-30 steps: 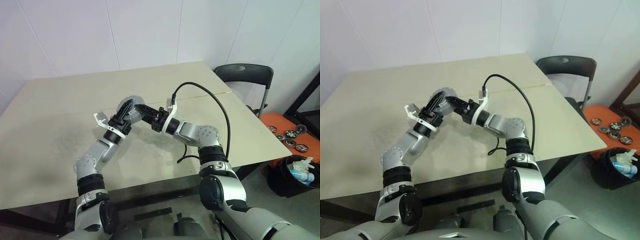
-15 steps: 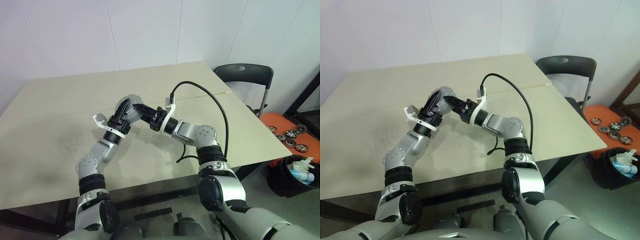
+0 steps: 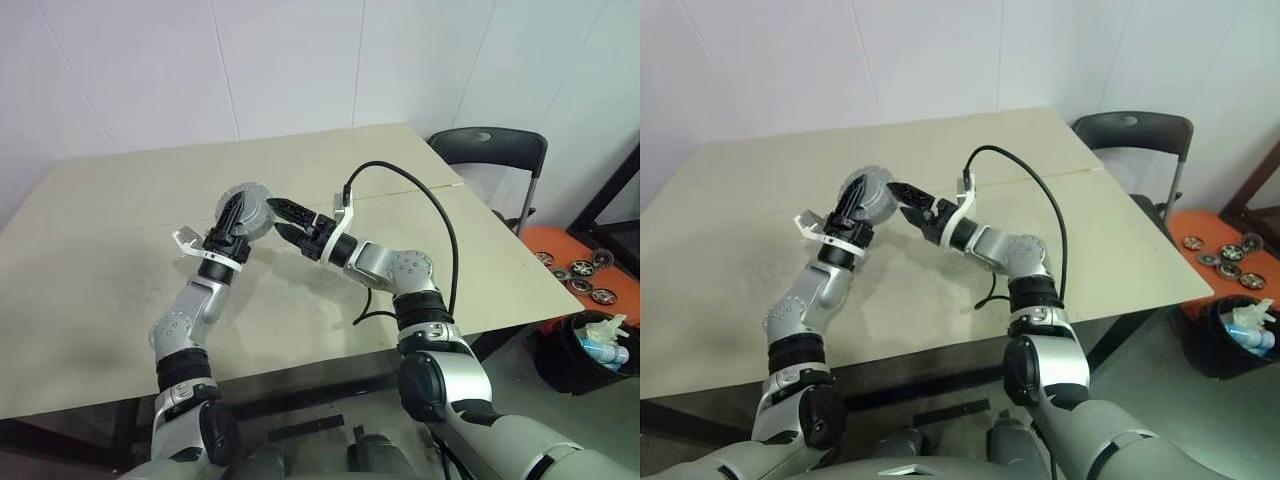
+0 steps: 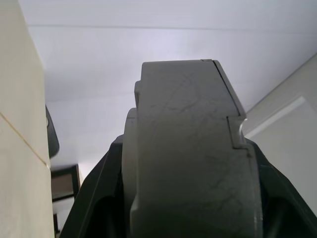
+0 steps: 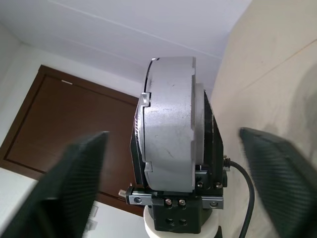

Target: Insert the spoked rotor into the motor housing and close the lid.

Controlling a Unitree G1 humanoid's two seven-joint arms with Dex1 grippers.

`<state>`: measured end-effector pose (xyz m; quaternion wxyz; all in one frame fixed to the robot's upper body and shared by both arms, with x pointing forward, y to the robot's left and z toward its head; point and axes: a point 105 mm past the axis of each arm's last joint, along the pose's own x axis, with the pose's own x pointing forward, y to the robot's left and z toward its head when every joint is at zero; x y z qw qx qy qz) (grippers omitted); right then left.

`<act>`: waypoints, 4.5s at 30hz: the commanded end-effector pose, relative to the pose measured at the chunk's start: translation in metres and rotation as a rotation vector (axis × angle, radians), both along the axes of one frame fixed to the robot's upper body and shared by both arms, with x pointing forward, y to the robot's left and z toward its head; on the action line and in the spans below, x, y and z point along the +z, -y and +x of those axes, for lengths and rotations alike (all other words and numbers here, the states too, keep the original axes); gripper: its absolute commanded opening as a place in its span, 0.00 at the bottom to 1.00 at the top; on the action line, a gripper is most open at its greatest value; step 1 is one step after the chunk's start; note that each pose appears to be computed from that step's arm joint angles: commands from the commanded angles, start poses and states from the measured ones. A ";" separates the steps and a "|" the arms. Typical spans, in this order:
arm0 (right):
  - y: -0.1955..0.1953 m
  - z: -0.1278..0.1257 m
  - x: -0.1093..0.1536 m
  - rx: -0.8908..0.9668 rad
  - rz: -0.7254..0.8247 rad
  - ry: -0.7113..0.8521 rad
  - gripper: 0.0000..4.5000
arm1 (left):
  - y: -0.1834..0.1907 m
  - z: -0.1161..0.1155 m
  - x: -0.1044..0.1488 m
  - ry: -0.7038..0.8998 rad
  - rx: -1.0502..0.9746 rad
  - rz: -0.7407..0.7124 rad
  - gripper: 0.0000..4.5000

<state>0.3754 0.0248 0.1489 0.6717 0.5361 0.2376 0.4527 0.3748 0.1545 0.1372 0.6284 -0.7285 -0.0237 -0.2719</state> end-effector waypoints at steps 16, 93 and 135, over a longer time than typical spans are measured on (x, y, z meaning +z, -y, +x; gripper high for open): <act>-0.015 -0.006 0.016 0.038 0.039 0.051 1.00 | -0.097 0.023 -0.029 -0.233 0.550 0.253 0.48; 0.004 0.003 -0.011 -0.097 -0.434 0.465 1.00 | -0.097 0.007 0.023 0.277 0.793 1.368 0.99; 0.083 0.038 0.017 -0.350 -0.841 1.000 1.00 | -0.033 -0.057 0.002 0.603 0.319 1.542 0.99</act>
